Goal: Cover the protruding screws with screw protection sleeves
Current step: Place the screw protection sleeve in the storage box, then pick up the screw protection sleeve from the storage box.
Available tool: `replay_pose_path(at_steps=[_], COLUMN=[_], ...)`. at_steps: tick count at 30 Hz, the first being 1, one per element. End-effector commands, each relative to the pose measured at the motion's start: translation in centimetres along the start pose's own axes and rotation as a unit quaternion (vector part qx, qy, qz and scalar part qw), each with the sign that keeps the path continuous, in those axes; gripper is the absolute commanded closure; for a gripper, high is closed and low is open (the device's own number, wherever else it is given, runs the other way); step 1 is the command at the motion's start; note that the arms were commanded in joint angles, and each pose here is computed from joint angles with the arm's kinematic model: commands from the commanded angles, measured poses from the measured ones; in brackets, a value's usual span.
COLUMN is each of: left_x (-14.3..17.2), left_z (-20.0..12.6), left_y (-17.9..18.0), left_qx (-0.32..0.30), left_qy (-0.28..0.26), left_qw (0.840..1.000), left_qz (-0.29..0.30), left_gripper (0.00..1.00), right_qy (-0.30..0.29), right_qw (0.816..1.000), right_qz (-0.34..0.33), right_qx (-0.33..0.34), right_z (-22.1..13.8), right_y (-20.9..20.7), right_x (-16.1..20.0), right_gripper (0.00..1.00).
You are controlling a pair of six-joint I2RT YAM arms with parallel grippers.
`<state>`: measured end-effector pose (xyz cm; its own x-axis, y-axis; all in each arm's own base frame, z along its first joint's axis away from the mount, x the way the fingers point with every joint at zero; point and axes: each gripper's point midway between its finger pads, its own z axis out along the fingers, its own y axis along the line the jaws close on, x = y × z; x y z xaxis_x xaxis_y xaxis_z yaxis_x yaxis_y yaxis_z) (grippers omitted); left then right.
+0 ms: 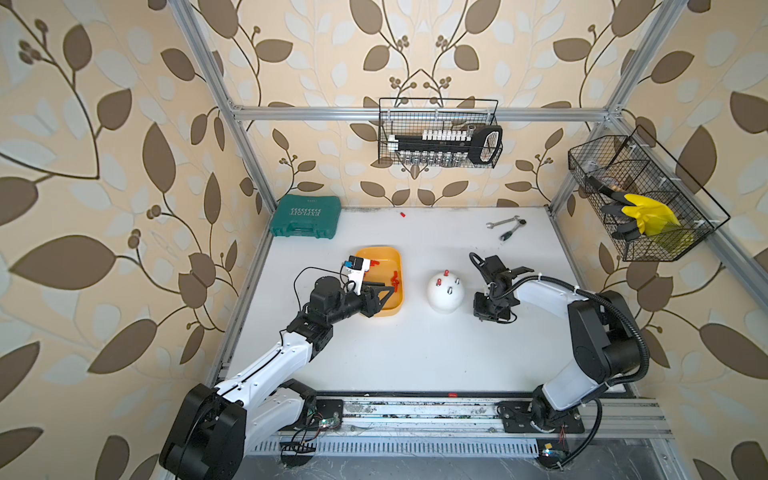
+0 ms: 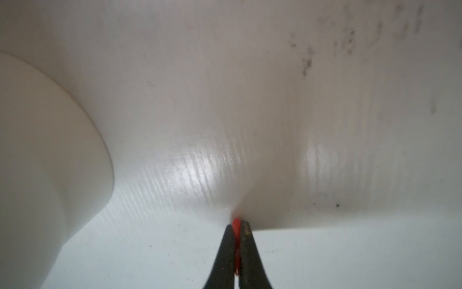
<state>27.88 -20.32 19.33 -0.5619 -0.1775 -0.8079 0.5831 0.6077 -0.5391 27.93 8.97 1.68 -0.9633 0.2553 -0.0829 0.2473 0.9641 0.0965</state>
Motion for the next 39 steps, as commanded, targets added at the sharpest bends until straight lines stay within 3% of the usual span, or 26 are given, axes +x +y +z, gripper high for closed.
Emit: replay_pose_path(at_steps=[1,4,18,39], left_x=[-0.7,-0.7,-1.0,-0.8], left_z=[0.1,0.1,0.1,0.2], left_y=[-0.7,-0.7,-1.1,-1.2], left_qx=[0.008,0.008,0.016,0.022], left_qy=[-0.012,-0.012,-0.011,-0.010], left_qw=[1.000,1.000,0.999,0.999], left_qz=[0.026,0.028,0.029,0.028], left_gripper=[0.53,0.53,0.53,0.53], right_qy=[0.010,0.012,0.020,0.041], right_qw=[1.000,1.000,1.000,0.999], right_qz=[-0.004,-0.007,-0.009,-0.015], right_qx=[0.016,0.014,-0.002,0.033], right_z=[0.4,0.3,-0.5,0.4], right_y=[-0.7,-0.5,-0.3,-0.8], right_x=[0.3,0.3,-1.2,-0.7], right_gripper=[0.83,0.74,0.72,0.82])
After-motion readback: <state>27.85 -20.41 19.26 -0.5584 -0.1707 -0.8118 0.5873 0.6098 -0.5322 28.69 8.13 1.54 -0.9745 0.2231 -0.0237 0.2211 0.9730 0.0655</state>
